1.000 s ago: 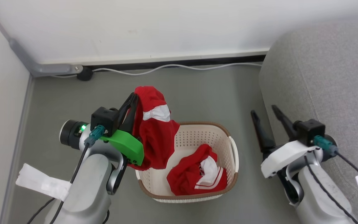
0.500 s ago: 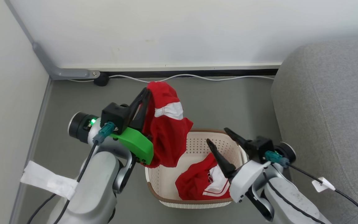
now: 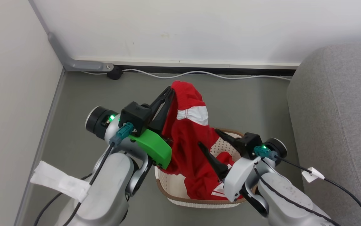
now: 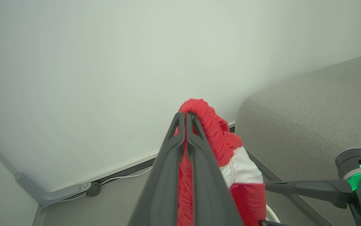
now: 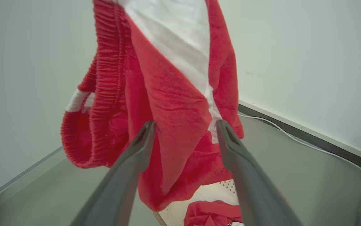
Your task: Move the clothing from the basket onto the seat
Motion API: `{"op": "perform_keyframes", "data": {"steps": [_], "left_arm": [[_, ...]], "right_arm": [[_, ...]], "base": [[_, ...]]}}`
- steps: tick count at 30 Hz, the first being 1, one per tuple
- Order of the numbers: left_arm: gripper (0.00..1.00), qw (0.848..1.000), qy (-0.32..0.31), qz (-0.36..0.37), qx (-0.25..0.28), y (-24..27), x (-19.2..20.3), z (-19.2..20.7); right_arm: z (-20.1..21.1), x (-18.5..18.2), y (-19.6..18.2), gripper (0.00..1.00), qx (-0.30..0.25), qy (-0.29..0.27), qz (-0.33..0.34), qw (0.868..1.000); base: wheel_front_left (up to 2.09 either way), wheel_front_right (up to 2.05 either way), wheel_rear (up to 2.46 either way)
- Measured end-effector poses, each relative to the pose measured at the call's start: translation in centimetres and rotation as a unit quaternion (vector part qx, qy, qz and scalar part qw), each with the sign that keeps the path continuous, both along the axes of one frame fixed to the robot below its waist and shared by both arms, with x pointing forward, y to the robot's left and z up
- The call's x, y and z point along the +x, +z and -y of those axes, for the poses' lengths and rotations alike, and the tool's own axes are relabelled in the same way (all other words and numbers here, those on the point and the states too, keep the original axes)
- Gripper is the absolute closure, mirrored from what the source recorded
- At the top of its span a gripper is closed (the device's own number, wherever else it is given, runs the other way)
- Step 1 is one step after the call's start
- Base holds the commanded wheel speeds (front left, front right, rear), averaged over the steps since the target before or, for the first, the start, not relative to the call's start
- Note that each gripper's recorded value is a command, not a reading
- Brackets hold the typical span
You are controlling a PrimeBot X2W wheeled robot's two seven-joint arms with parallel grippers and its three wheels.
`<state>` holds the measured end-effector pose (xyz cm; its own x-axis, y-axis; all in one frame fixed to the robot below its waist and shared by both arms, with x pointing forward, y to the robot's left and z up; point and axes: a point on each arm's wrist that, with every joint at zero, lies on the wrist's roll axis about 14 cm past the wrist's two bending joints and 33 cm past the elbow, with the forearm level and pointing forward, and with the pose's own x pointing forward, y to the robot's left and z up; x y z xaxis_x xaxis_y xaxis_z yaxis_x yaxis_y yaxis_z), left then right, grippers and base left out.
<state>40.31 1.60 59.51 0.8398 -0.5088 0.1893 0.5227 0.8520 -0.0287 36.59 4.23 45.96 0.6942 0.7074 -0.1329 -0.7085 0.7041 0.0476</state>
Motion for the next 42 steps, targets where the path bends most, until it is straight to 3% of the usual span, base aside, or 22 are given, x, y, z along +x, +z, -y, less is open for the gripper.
{"op": "perform_keyframes", "data": {"steps": [15,16,17,19,27,28,29,32,36,42], "left_arm": [[1.00,0.999,-0.044,0.023,-0.009,2.5,-1.6,2.5],[1.00,0.999,-0.045,0.024,-0.010,2.6,-1.6,2.6],[1.00,0.999,-0.047,0.024,-0.010,2.7,-1.7,2.7],[1.00,0.998,-0.049,0.024,-0.011,2.9,-1.8,2.8],[1.00,0.999,-0.016,-0.009,-0.032,1.4,-1.3,1.2],[0.88,0.999,-0.011,-0.014,-0.032,1.1,-1.2,0.9],[0.88,0.999,-0.007,-0.019,-0.035,0.8,-1.2,0.8],[0.58,0.999,0.006,-0.038,-0.037,-0.4,-0.9,0.2],[0.00,0.998,0.010,-0.055,-0.036,-1.8,-0.9,-0.1],[0.00,0.997,0.005,-0.062,-0.047,-2.5,-1.0,0.4]], "right_arm": [[-0.3,0.9,-0.1,0.00,-0.008,0.008,-0.008,1.000],[-0.4,1.0,-0.1,0.08,-0.011,0.010,-0.007,1.000],[-0.6,0.9,-0.1,0.53,-0.014,0.015,-0.005,1.000],[-0.9,0.9,-0.1,1.00,-0.019,0.022,-0.003,1.000],[-0.6,1.1,-0.1,1.00,-0.002,0.012,-0.018,1.000],[-0.4,1.2,0.0,1.00,0.001,0.008,-0.019,1.000],[-0.2,1.4,0.1,1.00,0.005,0.001,-0.021,1.000],[0.7,2.0,0.6,1.00,0.023,-0.020,-0.025,0.999],[2.2,2.7,1.2,1.00,0.035,-0.046,-0.022,0.998],[5.4,3.8,2.4,1.00,0.040,-0.085,-0.001,0.996]], "base": [[0.00,0.00,0.00],[0.00,0.00,0.00],[0.00,0.00,0.00],[0.00,0.00,0.00],[0.00,0.00,0.00],[0.00,0.00,0.00],[0.00,0.00,0.00],[0.00,0.00,0.00],[0.00,0.00,0.00],[0.00,0.00,0.00]]}}
